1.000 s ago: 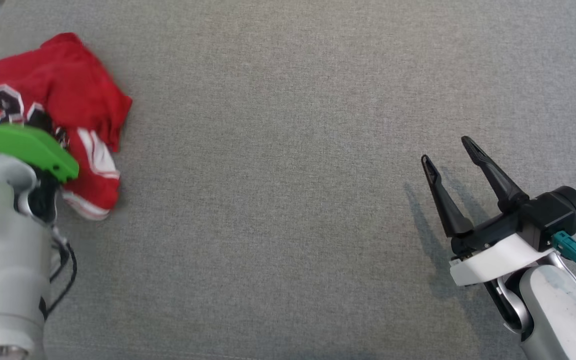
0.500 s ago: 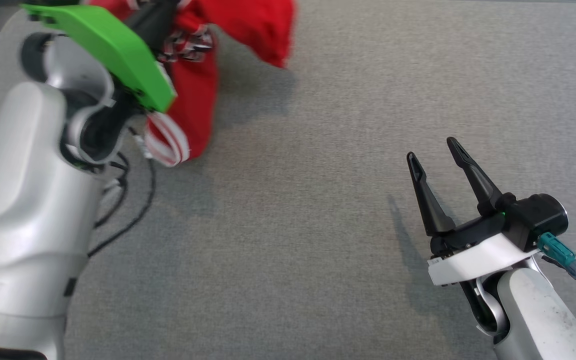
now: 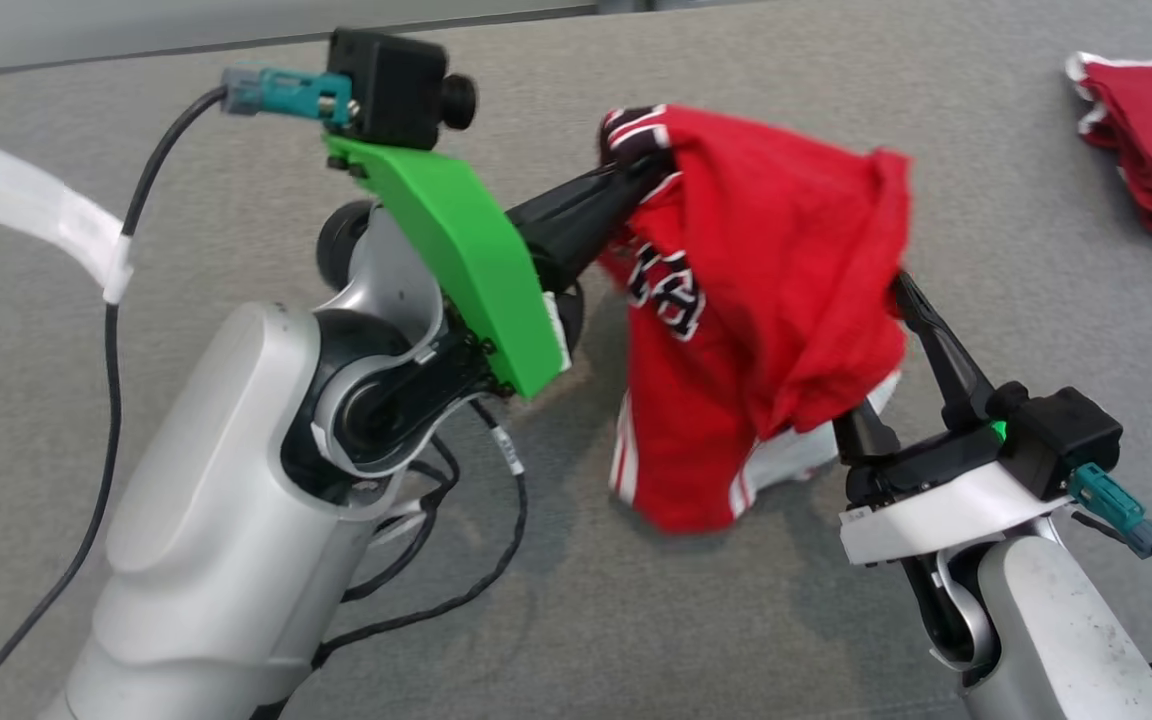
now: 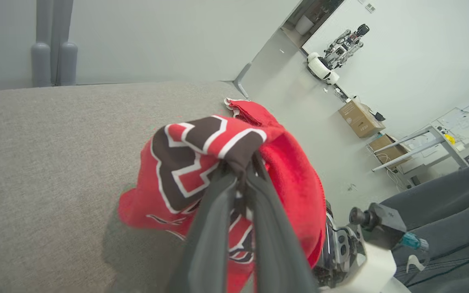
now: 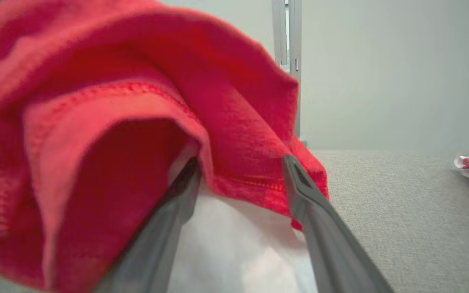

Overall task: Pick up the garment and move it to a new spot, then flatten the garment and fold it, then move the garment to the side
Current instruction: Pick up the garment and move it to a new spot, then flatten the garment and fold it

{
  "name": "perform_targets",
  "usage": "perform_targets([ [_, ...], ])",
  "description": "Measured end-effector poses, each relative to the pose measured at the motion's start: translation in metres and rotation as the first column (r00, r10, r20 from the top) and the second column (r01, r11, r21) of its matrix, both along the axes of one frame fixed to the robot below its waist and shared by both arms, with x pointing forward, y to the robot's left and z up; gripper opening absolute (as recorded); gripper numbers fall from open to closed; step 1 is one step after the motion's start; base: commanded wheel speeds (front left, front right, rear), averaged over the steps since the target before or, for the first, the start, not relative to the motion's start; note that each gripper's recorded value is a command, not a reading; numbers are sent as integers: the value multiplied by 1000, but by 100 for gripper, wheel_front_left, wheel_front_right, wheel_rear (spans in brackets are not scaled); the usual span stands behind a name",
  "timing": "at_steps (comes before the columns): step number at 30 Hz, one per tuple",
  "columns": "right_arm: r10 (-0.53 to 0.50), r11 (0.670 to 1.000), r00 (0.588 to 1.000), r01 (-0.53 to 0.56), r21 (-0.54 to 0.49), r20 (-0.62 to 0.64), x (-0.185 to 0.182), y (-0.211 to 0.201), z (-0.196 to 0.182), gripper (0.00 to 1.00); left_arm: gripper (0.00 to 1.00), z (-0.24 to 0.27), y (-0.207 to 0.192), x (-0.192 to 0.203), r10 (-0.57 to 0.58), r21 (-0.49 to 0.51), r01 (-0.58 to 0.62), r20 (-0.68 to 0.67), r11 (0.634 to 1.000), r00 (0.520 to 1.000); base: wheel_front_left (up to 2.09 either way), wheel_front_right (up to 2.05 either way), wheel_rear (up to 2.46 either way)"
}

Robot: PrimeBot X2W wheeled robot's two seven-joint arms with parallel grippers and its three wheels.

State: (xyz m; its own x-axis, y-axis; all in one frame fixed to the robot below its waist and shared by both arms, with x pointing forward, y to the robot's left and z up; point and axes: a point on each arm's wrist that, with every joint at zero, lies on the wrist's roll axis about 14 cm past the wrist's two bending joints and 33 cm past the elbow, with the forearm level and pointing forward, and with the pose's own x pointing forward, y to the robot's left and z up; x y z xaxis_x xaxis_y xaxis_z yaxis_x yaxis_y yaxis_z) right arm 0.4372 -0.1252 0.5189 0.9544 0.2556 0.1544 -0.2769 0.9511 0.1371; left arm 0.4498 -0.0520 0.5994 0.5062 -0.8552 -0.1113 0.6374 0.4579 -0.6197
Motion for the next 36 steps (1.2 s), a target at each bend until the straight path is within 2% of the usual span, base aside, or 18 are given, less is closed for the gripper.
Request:
perform_targets([
  [2, -24, 1000, 1000, 24, -5, -9, -3, -8, -2, 100, 0, -26, 6, 12, 45, 31, -43, -65, 999, 997, 0, 0, 0],
  [4, -45, 999, 999, 45, -12, -21, -6, -16, -6, 100, 0, -58, 25, 32, 149, 95, -139, -117, 986, 982, 0, 0, 0],
  [5, -54, 998, 998, 54, -16, -27, -7, -19, -8, 100, 0, -76, 40, 44, 203, 158, -184, -116, 970, 972, 0, 0, 0],
  [7, -70, 997, 997, 70, -23, -40, -8, -25, -12, 100, 0, -104, 69, 66, 324, 222, -291, -130, 931, 937, 0, 0, 0],
  [8, -75, 997, 996, 74, -27, -50, -9, -27, -15, 100, 5, -118, 82, 74, 370, 250, -327, -150, 911, 917, 0, 0, 0],
  [9, -79, 996, 995, 77, -32, -63, -9, -29, -20, 100, 28, -131, 92, 79, 407, 269, -356, -169, 895, 898, 0, 0, 0],
  [11, -78, 996, 992, 73, -47, -95, -11, -30, -31, 100, 100, -150, 105, 87, 453, 295, -389, -188, 872, 872, 0, 0, 0],
  [15, -68, 996, 988, 60, -65, -138, -11, -30, -46, 100, 100, -162, 110, 90, 463, 307, -396, -191, 866, 865, 0, 0, 0],
  [17, -53, 997, 987, 43, -66, -151, -8, -26, -51, 100, 100, -164, 114, 91, 462, 324, -400, -143, 857, 875, 0, 0, 0],
  [20, -14, 998, 988, 4, -63, -156, 2, -14, -54, 100, 100, -152, 134, 99, 501, 354, -472, 9, 807, 865, 0, 0, 0],
  [22, 23, 997, 987, -34, -67, -158, 8, -2, -56, 100, 100, -136, 146, 103, 534, 323, -532, 88, 783, 841, 0, 0, 0],
  [24, 53, 996, 984, -64, -63, -173, 11, 9, -61, 100, 100, -118, 159, 102, 565, 287, -592, 181, 753, 805, 0, 0, 0],
  [28, 78, 994, 973, -94, -64, -219, 16, 17, -76, 100, 100, -94, 204, 87, 638, 251, -731, 363, 635, 679, 0, 0, 0],
  [31, 86, 995, 963, -98, -32, -254, 19, 22, -86, 100, 100, -91, 220, 62, 682, 219, -782, 391, 583, 618, 0, 0, 0],
  [36, 119, 993, 948, -116, 29, -296, 23, 36, -97, 100, 100, -96, 242, 21, 744, 208, -832, 374, 515, 554, 0, 0, 0],
])
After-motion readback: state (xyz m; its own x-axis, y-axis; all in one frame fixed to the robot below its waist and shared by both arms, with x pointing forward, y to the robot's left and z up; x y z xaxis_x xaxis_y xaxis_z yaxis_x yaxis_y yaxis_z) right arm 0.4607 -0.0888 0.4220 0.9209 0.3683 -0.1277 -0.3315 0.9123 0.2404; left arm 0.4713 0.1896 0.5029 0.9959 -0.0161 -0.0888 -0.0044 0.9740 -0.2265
